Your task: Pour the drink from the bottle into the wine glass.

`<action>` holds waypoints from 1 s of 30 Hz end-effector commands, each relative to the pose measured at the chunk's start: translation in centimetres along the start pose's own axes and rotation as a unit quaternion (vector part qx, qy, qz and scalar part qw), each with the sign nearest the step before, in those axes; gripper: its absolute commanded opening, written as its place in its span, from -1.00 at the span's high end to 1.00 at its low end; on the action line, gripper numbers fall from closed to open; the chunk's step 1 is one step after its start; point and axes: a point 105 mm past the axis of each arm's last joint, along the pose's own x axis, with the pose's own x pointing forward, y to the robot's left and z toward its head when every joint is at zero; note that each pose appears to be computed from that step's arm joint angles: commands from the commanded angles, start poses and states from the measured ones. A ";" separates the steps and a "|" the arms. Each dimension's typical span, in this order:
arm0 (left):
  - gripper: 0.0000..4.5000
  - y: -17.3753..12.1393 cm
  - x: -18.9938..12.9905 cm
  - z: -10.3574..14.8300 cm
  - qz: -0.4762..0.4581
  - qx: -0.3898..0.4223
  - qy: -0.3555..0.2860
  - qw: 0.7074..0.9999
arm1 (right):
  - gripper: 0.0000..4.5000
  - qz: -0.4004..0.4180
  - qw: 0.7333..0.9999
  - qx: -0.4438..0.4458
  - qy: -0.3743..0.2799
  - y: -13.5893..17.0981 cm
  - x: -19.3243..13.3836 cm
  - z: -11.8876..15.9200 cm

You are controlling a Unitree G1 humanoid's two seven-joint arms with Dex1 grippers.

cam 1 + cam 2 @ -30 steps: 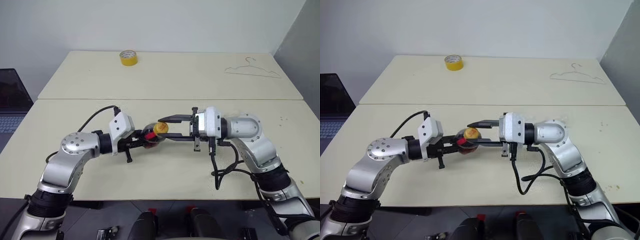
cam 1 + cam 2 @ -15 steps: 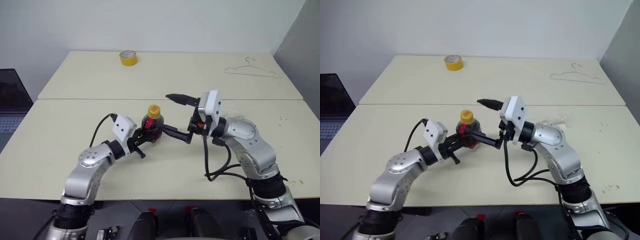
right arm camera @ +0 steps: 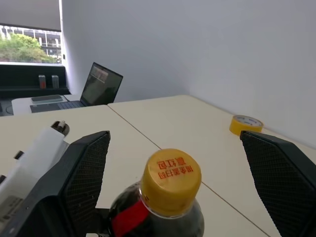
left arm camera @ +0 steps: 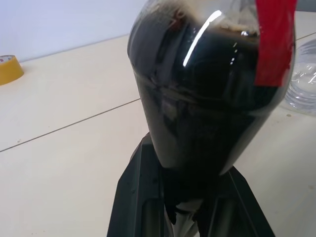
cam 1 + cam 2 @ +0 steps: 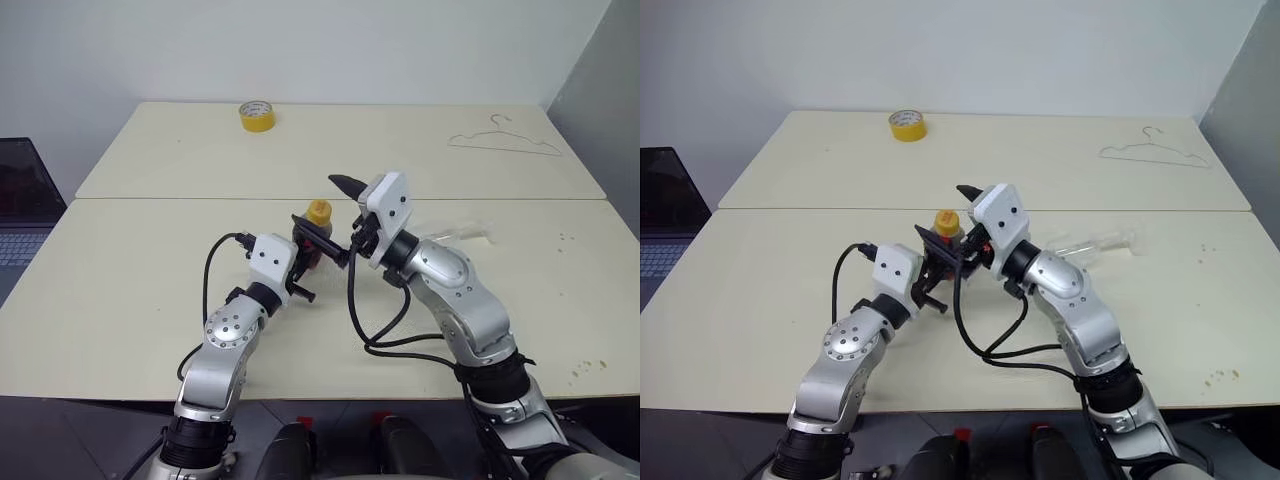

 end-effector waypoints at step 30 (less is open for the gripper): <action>0.82 1.5 0.1 3.1 0.025 0.008 -0.056 0.998 | -1.00 -0.072 0.997 0.006 -0.001 -3.7 -2.3 0.7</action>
